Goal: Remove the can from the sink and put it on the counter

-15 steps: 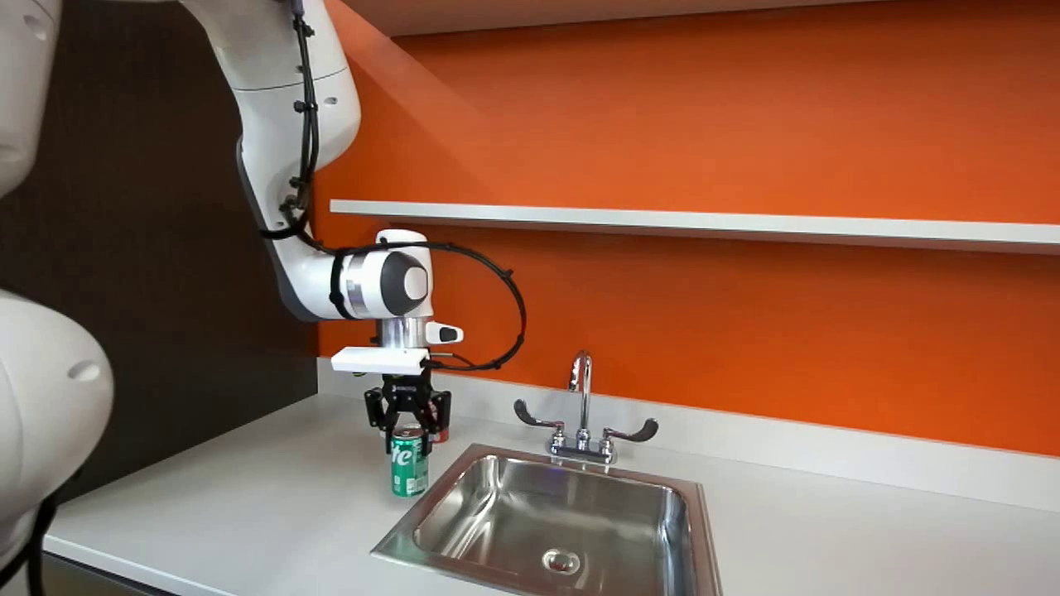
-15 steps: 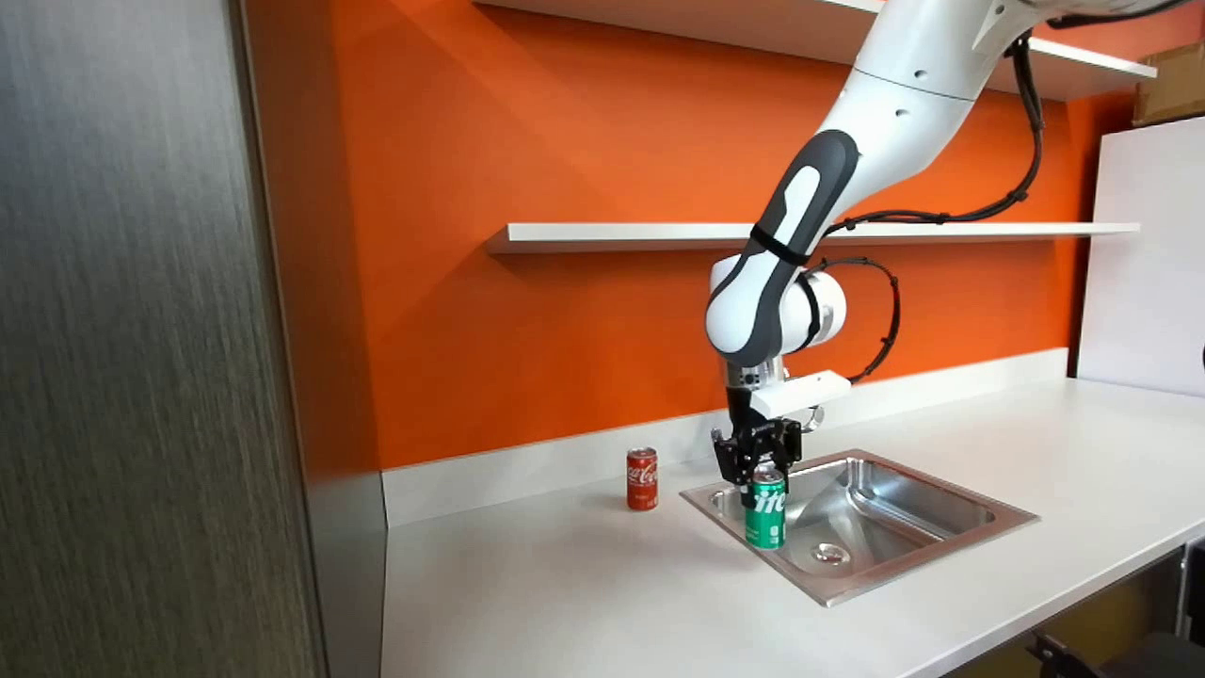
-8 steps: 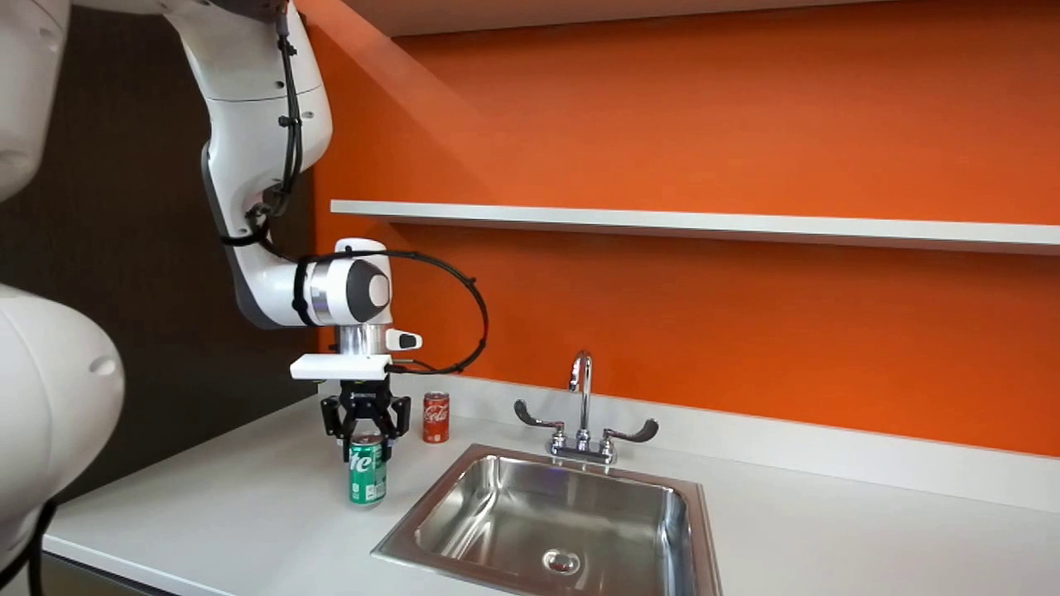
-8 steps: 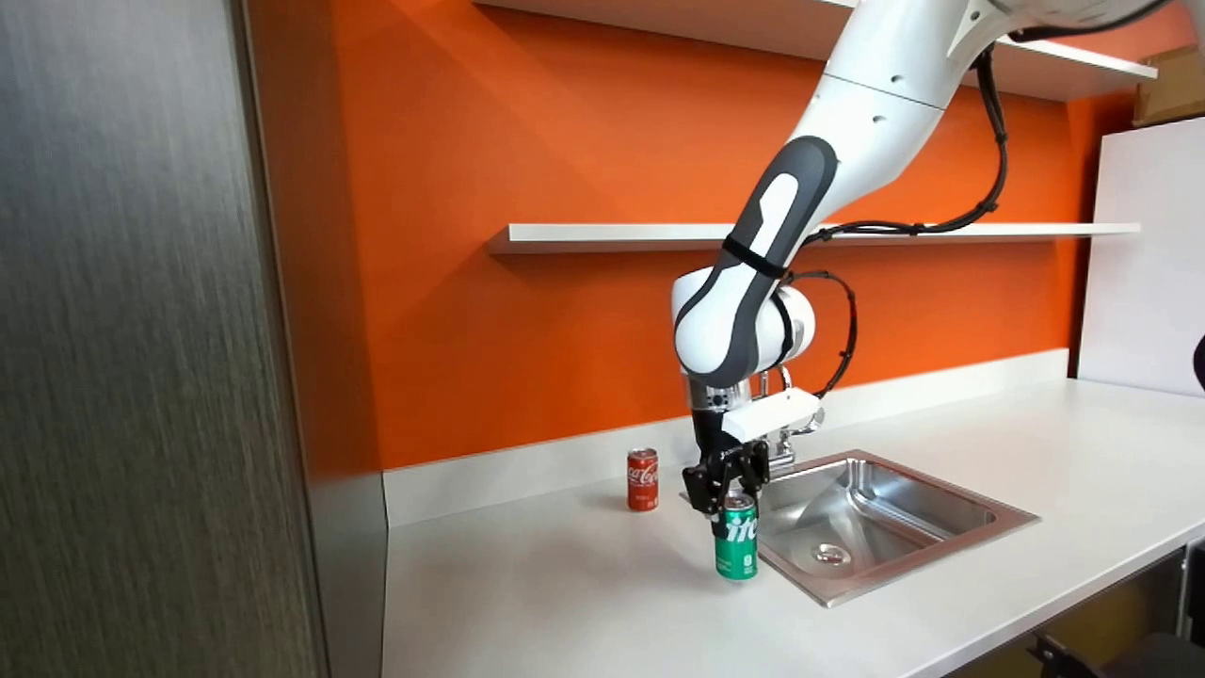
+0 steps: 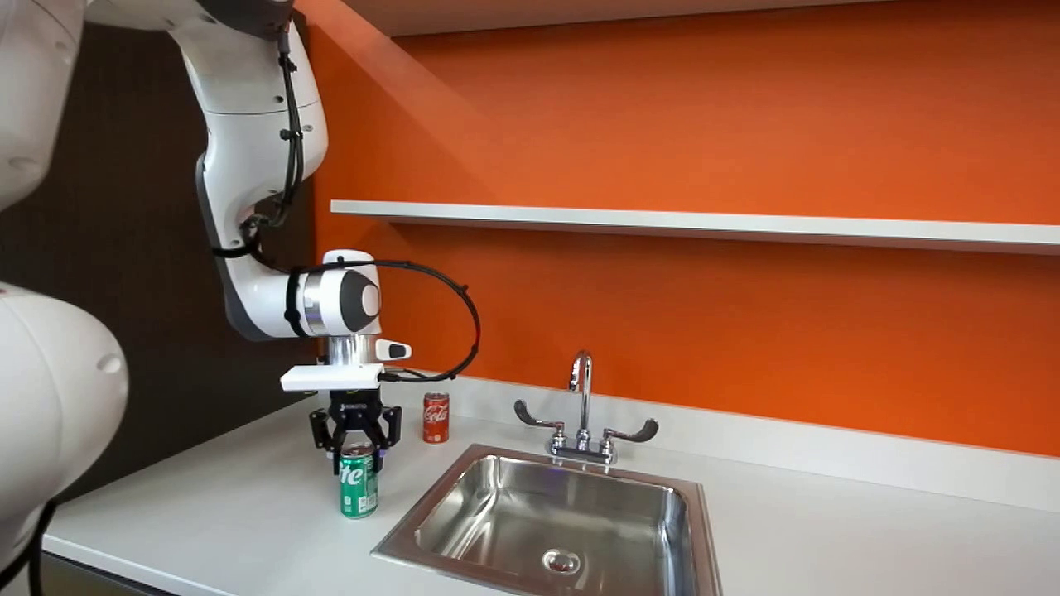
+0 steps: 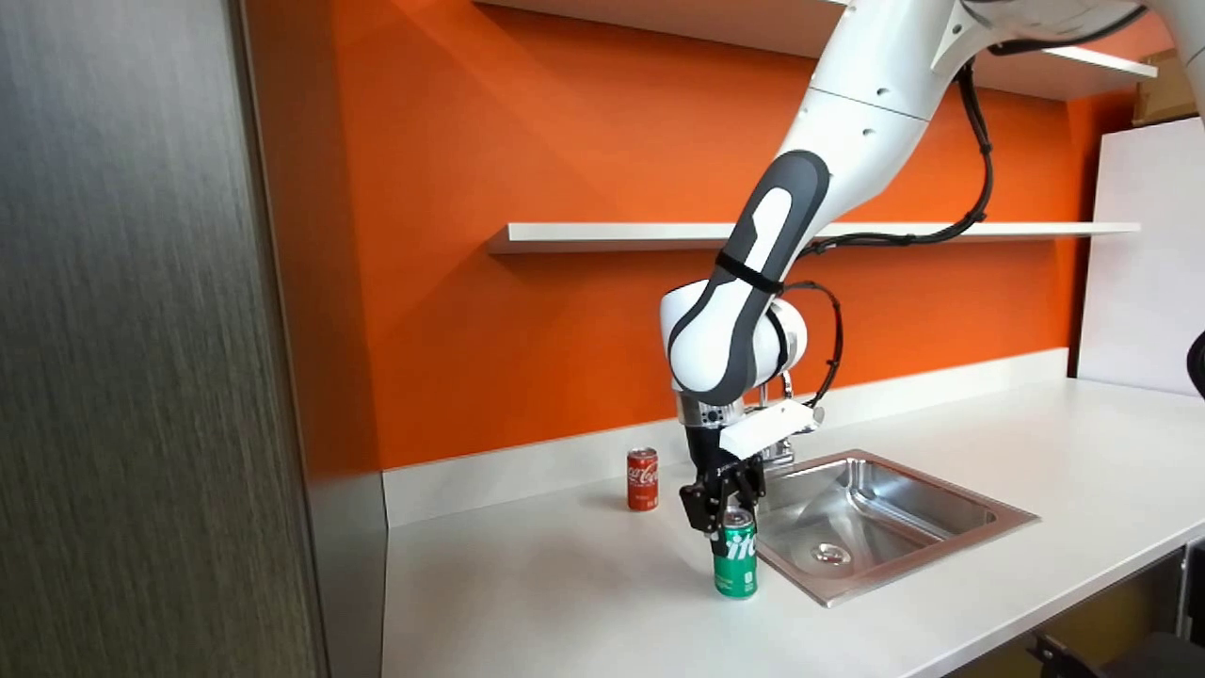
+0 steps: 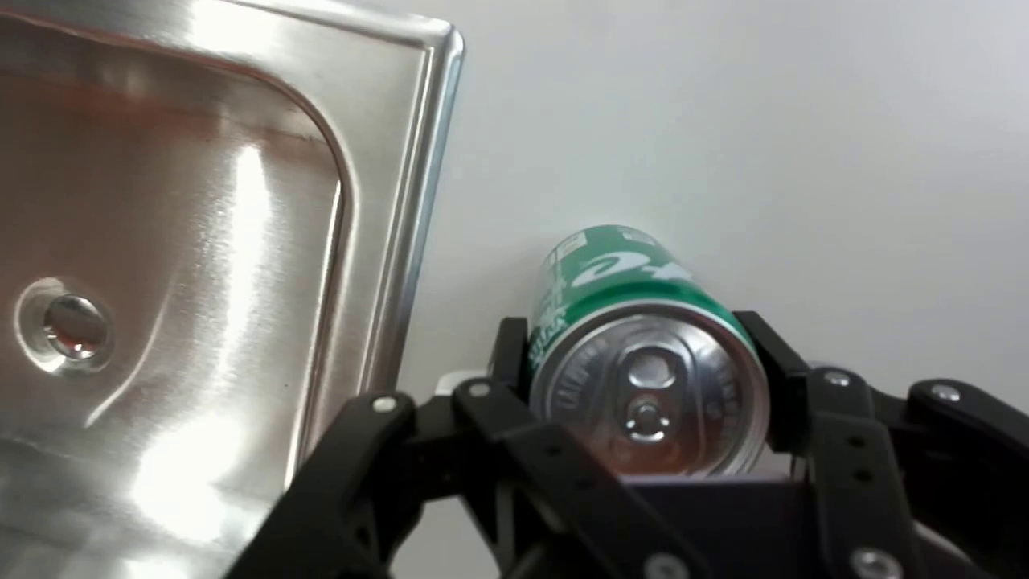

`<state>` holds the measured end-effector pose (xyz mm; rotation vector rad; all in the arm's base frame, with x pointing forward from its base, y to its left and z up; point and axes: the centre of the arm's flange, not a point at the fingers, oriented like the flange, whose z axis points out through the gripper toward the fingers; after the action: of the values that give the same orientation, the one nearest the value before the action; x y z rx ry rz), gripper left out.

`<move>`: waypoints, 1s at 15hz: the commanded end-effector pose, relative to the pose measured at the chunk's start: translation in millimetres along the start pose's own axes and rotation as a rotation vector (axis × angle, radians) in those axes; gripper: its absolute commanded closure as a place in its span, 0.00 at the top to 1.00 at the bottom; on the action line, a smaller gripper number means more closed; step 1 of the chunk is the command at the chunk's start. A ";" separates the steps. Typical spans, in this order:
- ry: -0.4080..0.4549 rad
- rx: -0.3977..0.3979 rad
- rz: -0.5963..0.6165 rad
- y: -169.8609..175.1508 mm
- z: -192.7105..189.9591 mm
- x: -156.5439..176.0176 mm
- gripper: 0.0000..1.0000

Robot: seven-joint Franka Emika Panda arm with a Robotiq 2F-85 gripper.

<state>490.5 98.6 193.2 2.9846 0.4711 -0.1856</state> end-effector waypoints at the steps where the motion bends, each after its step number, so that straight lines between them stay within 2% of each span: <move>1: -0.003 -0.024 -0.007 -3.9 0.5 3.7 0.90; 5: 0.006 -0.018 -0.002 -4.9 -13.8 -1.4 1.00; 15: 0.090 -0.032 0.065 -1.2 -90.3 -22.5 1.00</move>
<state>494.4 104.6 252.8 2.9859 0.4352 -0.0599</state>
